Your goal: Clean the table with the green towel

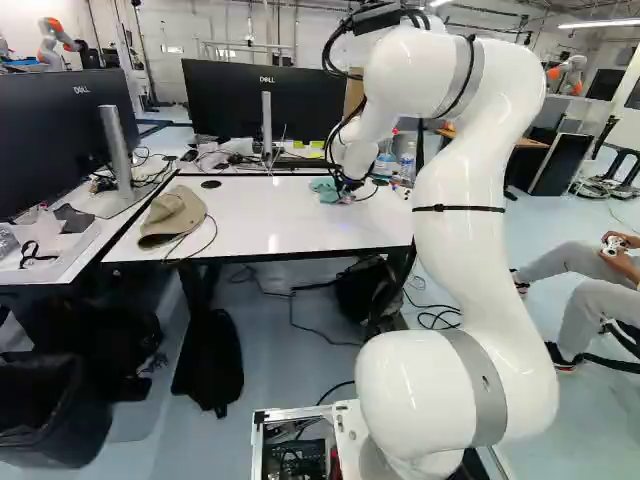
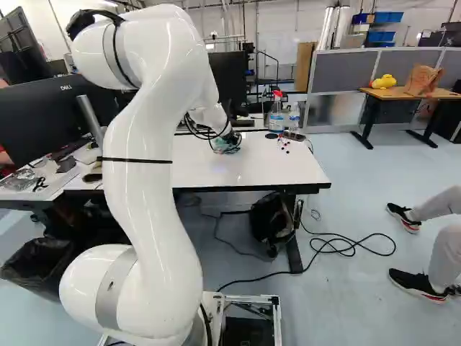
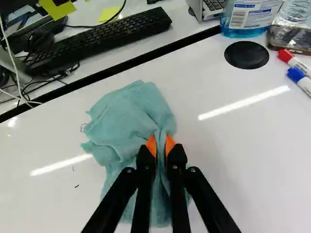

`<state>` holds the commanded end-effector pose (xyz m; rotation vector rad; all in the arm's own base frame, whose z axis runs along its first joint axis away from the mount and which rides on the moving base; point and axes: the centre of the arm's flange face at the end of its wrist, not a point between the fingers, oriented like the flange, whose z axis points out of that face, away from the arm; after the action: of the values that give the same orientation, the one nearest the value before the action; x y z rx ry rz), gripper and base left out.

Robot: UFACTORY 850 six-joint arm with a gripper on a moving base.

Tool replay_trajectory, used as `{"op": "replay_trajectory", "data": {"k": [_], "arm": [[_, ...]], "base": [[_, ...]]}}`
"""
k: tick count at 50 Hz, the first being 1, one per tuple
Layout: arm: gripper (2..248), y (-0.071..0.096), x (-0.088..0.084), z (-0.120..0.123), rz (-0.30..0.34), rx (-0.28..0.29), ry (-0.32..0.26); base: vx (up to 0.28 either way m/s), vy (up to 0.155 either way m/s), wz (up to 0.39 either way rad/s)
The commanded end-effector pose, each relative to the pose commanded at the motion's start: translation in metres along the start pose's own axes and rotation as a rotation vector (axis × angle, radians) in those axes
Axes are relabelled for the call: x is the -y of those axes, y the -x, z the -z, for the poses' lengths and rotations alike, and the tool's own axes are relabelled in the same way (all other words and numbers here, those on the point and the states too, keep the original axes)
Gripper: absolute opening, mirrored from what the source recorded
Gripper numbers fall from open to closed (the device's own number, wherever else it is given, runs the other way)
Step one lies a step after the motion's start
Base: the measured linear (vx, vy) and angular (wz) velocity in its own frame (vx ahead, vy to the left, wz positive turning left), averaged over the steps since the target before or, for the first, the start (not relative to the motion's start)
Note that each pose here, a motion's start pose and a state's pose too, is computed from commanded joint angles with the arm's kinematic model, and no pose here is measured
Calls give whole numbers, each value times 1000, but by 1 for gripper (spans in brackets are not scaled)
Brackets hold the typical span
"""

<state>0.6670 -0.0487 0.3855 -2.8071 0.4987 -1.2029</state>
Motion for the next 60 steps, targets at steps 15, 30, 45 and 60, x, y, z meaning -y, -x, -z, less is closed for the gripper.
{"op": "replay_trajectory", "data": {"k": [15,30,45,60], "arm": [[41,-15,6,-22,0,-23,-7],[41,-28,17,-43,5,-47,-20],[41,-34,37,-58,20,-62,-43],[41,-29,63,-61,43,-61,-70]], "base": [[0,0,0],[0,0,0],[0,0,0],[0,0,0]]}}
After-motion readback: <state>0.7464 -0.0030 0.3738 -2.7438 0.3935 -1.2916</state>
